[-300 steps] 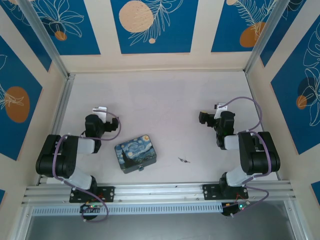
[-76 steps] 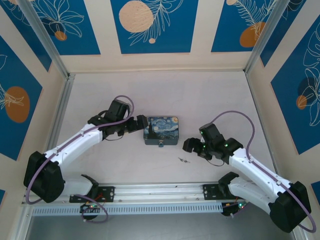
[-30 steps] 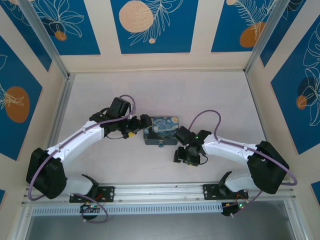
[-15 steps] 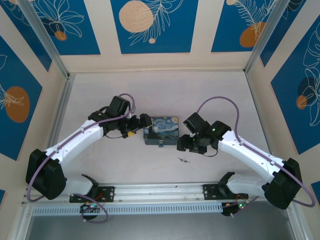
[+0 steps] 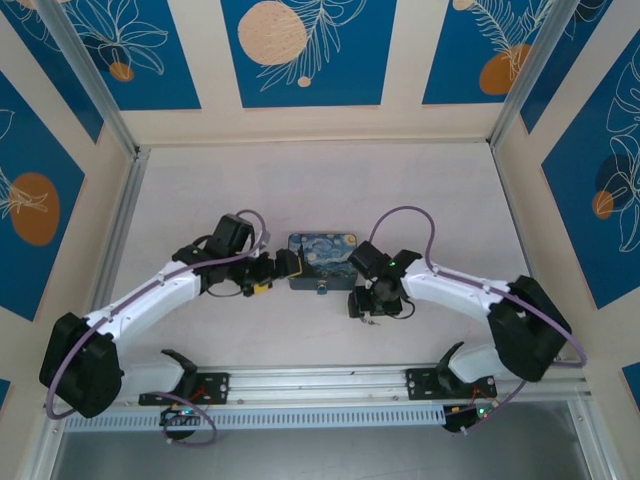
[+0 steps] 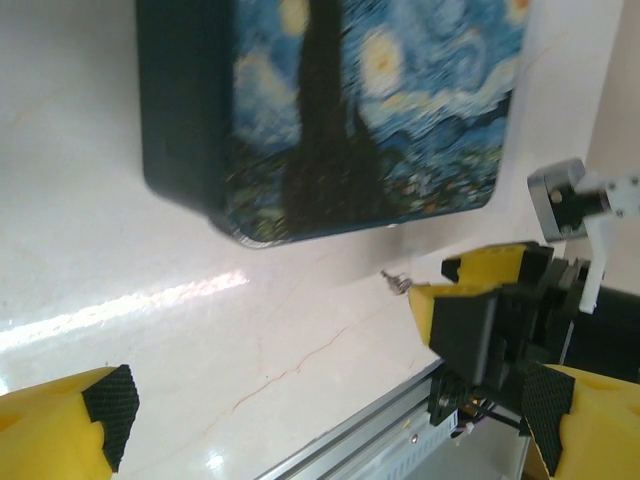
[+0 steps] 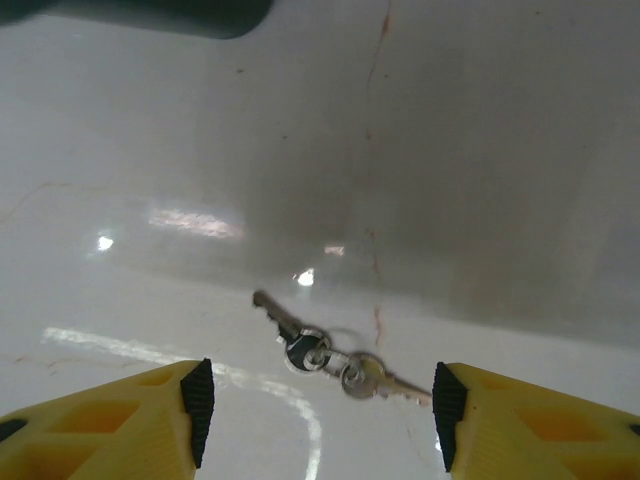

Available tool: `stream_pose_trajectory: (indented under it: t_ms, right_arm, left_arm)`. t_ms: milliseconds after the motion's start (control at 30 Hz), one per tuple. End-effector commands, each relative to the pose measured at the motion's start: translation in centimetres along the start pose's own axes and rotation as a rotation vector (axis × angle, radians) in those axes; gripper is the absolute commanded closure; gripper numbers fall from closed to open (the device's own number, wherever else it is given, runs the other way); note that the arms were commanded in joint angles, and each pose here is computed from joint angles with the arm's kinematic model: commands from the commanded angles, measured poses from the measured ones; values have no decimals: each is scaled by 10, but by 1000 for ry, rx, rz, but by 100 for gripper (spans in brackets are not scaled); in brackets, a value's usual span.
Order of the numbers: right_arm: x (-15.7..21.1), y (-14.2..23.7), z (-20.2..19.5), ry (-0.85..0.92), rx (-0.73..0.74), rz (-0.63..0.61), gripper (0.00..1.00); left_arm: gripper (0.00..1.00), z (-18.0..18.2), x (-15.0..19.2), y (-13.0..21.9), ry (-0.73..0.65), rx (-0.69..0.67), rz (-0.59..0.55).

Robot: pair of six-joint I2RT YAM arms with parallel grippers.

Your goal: Unlock the padlock with the key

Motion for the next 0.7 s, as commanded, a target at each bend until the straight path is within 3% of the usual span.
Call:
stream_pose_trajectory:
  t_ms: [0, 667]
  right_arm:
    - [-9, -12, 6, 27, 21, 8, 38]
    - [28, -16, -1, -8, -23, 38, 41]
  left_arm:
    - [0, -11, -2, 6, -14, 76, -18]
    - [0, -20, -13, 9, -43, 37, -8]
Point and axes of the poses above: each hand's point on the last joint's axis, 136 mm out from that joint toward the fingers, its own y axis back along the fingers, its own z axis along the line the jaws close on, x = y × z, the point moved 7 cm from there along y, back along the fingers, and after that the axes turned 7 degrees about -y, right-handed, at the moved point
